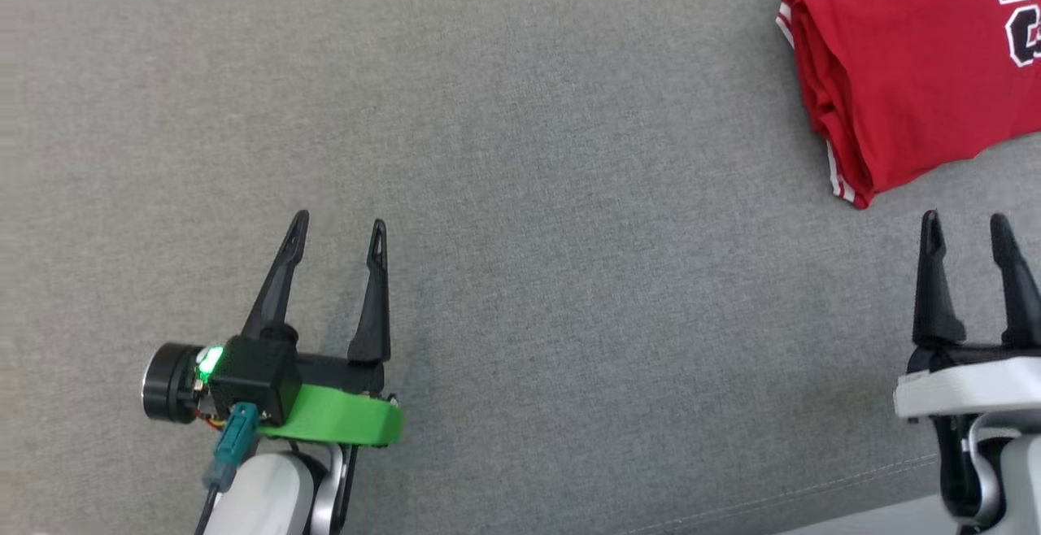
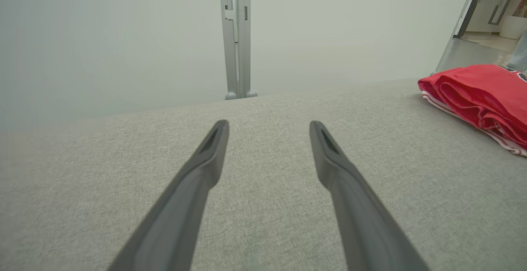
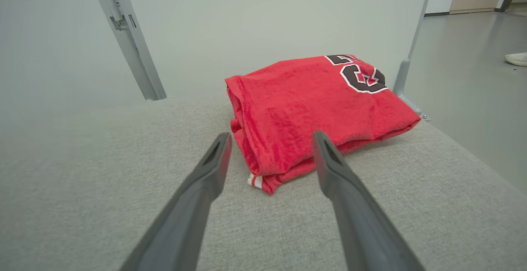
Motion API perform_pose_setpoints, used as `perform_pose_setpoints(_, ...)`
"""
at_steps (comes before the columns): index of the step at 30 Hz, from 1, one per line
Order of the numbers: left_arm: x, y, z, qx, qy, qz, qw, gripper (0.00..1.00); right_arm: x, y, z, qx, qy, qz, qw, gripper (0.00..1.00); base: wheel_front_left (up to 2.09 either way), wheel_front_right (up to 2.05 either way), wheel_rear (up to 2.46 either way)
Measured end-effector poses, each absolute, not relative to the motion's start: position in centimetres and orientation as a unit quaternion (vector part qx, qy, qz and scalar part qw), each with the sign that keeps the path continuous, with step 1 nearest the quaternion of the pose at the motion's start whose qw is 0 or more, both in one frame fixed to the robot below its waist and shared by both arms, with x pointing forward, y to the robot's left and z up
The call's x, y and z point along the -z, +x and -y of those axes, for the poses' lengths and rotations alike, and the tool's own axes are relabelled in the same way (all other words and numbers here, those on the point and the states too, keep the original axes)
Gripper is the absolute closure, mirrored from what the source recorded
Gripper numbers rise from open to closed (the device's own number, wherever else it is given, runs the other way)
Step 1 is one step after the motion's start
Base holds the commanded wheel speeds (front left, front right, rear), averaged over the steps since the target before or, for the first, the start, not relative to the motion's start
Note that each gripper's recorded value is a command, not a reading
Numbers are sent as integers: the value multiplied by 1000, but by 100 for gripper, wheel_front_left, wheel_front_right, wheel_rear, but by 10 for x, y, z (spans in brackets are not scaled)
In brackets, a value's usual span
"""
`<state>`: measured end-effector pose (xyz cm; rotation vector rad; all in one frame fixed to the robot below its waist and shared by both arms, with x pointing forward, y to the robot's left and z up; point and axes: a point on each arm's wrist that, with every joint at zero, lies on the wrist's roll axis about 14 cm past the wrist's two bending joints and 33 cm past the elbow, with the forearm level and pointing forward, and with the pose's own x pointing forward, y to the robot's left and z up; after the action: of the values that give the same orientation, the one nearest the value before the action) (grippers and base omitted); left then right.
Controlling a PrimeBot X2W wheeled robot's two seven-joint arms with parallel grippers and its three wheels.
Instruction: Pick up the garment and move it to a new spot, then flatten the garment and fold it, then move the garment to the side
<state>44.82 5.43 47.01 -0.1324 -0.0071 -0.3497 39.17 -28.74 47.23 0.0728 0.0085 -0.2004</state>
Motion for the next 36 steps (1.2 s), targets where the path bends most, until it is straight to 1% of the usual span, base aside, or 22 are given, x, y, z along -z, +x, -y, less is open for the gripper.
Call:
perform_pose_setpoints(8, -480, 410, -96, 105, -61, -3, 993, 0, -492, 367, 227, 34, 71, -5, 997, 0, 0, 0, 0)
perform_pose_setpoints(16, -490, 375, -140, 49, -43, 5, 998, 0, -512, 358, 184, -30, 71, 1, 997, 0, 0, 0, 0)
perform_pose_setpoints(21, -496, 356, -160, 24, -36, 14, 999, 0, -521, 349, 171, -52, 63, 2, 997, 0, 0, 0, 0)
perform_pose_setpoints(27, -501, 342, -170, 12, -33, 24, 999, 0, -530, 340, 164, -65, 55, 11, 996, 0, 0, 0, 0)
perform_pose_setpoints(36, -505, 337, -175, 5, -37, 31, 999, 0, -537, 334, 159, -72, 50, 20, 996, 0, 0, 0, 0)
